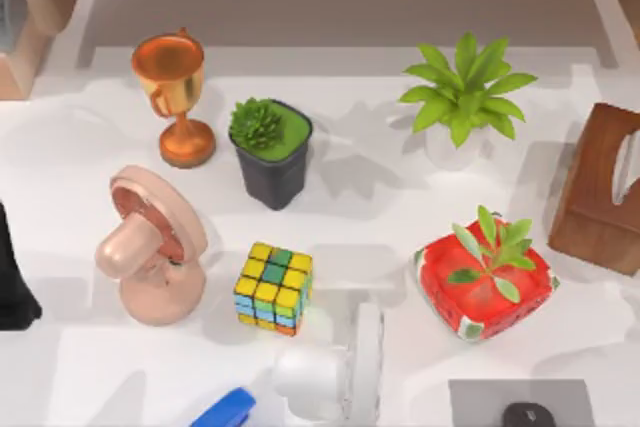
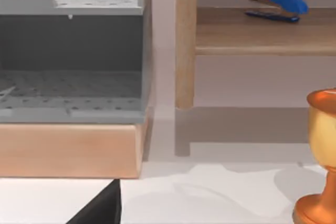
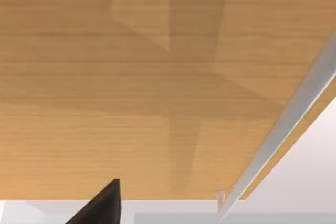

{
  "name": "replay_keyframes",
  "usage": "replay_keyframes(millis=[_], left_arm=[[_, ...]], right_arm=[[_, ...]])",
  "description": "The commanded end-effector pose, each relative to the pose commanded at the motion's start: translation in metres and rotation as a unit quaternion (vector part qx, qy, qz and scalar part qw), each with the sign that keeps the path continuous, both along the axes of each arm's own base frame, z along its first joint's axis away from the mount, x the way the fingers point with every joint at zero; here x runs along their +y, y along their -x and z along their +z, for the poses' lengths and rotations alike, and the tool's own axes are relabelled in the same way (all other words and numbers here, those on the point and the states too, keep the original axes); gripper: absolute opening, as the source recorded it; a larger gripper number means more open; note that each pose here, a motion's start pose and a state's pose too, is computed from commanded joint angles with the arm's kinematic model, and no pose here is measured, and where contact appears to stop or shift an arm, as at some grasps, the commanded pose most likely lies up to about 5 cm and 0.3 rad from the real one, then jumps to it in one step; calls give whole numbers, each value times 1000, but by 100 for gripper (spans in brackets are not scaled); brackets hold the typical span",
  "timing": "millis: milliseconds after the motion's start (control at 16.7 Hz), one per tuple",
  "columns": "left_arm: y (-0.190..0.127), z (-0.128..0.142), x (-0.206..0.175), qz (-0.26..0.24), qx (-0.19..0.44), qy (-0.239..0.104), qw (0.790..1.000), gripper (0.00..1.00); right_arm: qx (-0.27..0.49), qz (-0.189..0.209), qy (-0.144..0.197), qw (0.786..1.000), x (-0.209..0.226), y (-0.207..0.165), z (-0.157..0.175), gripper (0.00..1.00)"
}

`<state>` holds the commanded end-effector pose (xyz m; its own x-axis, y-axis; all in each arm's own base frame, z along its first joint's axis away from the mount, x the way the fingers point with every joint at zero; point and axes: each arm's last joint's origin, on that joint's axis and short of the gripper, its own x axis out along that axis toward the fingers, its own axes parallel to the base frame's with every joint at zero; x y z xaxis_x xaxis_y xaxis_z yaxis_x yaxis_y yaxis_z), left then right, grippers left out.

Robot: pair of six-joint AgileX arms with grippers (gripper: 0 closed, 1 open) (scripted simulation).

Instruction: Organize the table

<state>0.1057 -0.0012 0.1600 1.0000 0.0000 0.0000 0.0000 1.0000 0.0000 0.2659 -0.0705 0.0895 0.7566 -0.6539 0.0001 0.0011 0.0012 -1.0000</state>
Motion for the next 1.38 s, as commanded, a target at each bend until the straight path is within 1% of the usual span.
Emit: replay_keyframes(millis=[300,480,720,1380], left_arm=[[0,0,0,0,0,0,1000,100],[0,0,0,0,0,0,1000,100],[0,0,0,0,0,0,1000,100],[0,0,0,0,0,0,1000,100]], right_arm=[[-1,1,2,1000,-10,-10,5,100],[0,1,1,1000,-15,-19,0,100],[1,1,1,1000,-15,-19,0,100],[1,1,1,1000,-15,-19,0,17]])
